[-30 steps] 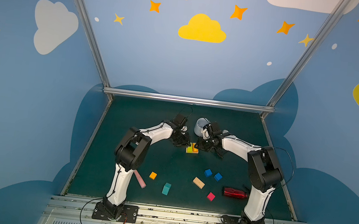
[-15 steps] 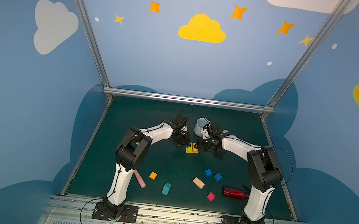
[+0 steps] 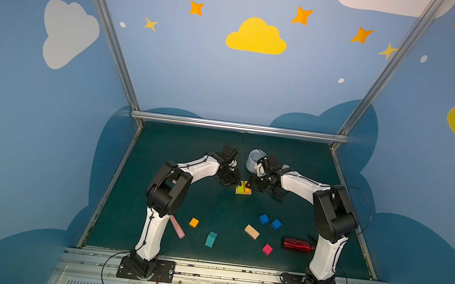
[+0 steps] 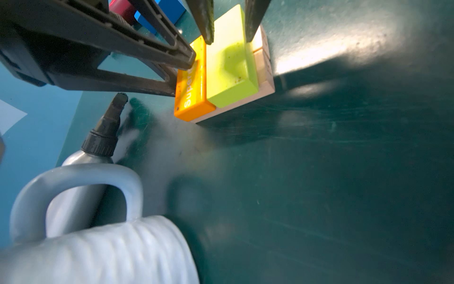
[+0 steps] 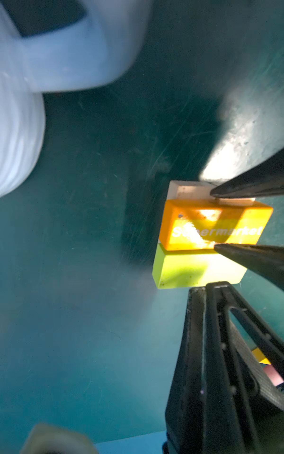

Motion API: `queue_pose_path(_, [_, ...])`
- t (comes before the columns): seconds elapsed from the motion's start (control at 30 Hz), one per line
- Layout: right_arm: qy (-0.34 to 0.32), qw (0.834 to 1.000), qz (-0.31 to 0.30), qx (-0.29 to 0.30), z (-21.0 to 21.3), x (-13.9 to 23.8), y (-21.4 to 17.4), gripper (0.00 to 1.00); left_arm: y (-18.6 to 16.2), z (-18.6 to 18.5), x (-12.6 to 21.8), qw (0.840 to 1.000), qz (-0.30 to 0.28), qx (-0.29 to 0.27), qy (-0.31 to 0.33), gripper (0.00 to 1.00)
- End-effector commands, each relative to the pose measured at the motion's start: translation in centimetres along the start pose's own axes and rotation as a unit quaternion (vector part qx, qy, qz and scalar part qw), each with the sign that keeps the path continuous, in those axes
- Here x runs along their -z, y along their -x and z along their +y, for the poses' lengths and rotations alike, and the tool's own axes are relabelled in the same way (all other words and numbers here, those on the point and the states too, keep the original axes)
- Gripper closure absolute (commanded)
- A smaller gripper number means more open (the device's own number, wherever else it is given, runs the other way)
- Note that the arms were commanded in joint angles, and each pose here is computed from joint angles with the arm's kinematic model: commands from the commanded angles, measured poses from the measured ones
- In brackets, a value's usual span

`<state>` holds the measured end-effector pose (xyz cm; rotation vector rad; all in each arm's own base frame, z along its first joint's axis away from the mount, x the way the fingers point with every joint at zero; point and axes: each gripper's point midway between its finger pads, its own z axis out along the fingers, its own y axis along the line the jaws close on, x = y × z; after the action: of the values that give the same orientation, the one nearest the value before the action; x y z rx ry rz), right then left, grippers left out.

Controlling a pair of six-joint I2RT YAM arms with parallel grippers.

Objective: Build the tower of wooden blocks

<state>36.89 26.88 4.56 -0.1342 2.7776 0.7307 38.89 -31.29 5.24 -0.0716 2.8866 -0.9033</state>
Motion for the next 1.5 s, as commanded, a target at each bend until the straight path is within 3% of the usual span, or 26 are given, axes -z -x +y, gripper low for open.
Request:
queue_pose_path(0.0, [0.001,1.000,-0.009,0.001,0.3,0.1,1.0,0.69,0.2,-0.1,0.3,1.000,-0.003,-0.003,0.007,0.76])
queue_pose_path(1.47, [0.006,1.000,-0.010,-0.001,0.5,-0.1,1.3,0.70,0.5,0.0,-0.7,1.000,0.003,0.001,0.006,0.77])
